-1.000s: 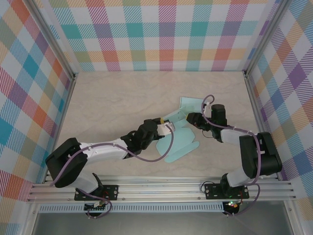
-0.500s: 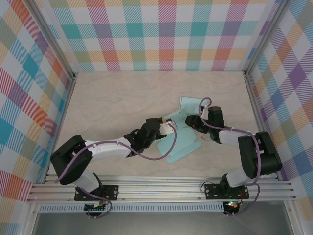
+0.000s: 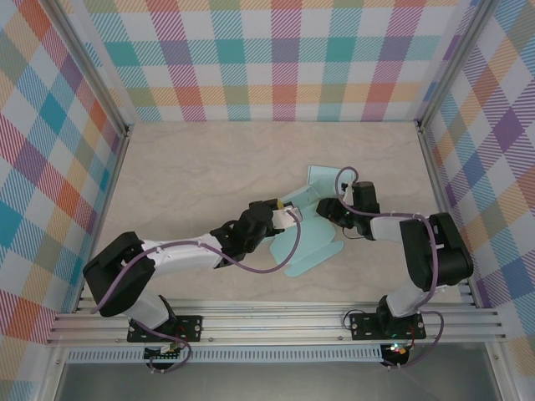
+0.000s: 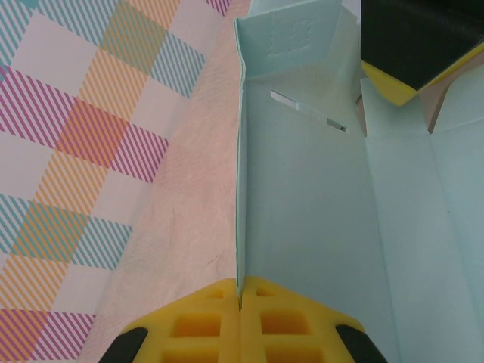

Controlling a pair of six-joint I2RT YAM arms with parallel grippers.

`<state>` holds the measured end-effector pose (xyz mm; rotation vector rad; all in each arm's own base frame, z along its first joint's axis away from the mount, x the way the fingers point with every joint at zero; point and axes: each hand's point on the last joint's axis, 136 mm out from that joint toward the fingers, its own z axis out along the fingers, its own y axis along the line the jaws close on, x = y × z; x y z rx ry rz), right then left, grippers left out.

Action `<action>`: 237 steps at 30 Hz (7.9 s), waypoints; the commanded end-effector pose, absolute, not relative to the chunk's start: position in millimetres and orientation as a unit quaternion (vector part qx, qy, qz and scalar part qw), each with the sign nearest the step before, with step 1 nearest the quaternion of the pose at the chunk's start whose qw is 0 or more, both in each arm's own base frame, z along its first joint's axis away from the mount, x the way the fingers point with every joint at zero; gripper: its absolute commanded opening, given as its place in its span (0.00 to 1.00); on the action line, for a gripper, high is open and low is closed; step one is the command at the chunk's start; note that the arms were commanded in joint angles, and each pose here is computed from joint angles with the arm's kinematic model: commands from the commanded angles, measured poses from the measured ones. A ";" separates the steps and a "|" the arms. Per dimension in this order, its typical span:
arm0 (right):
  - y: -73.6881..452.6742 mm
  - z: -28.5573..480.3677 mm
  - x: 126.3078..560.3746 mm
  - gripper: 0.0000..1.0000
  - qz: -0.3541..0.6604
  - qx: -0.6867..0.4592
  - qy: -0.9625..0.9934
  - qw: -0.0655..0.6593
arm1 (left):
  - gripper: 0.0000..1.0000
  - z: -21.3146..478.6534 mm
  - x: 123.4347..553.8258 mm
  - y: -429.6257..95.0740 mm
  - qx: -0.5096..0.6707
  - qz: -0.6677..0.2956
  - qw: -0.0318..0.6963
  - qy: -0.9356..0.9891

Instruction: Fold the paper box

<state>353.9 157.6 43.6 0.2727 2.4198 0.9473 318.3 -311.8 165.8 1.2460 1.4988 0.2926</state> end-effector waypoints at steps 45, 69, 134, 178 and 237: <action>166.3 80.7 332.5 0.41 0.335 0.070 0.896 0.282 | 0.00 112.3 339.1 -309.0 0.594 0.303 0.485 0.566; 121.3 170.9 426.1 0.60 0.402 -0.007 0.862 0.310 | 0.00 119.7 307.9 -341.4 0.620 0.403 0.496 0.455; 194.7 132.2 373.8 0.50 0.573 -0.110 0.791 0.183 | 0.00 96.5 337.8 -316.7 0.613 0.446 0.459 0.462; 203.0 126.2 379.0 0.45 0.591 -0.076 0.779 0.193 | 0.00 130.4 354.4 -308.6 0.584 0.372 0.499 0.521; 150.3 141.8 395.9 0.36 0.399 -0.072 0.845 0.350 | 0.00 125.1 384.6 -296.3 0.593 0.399 0.483 0.506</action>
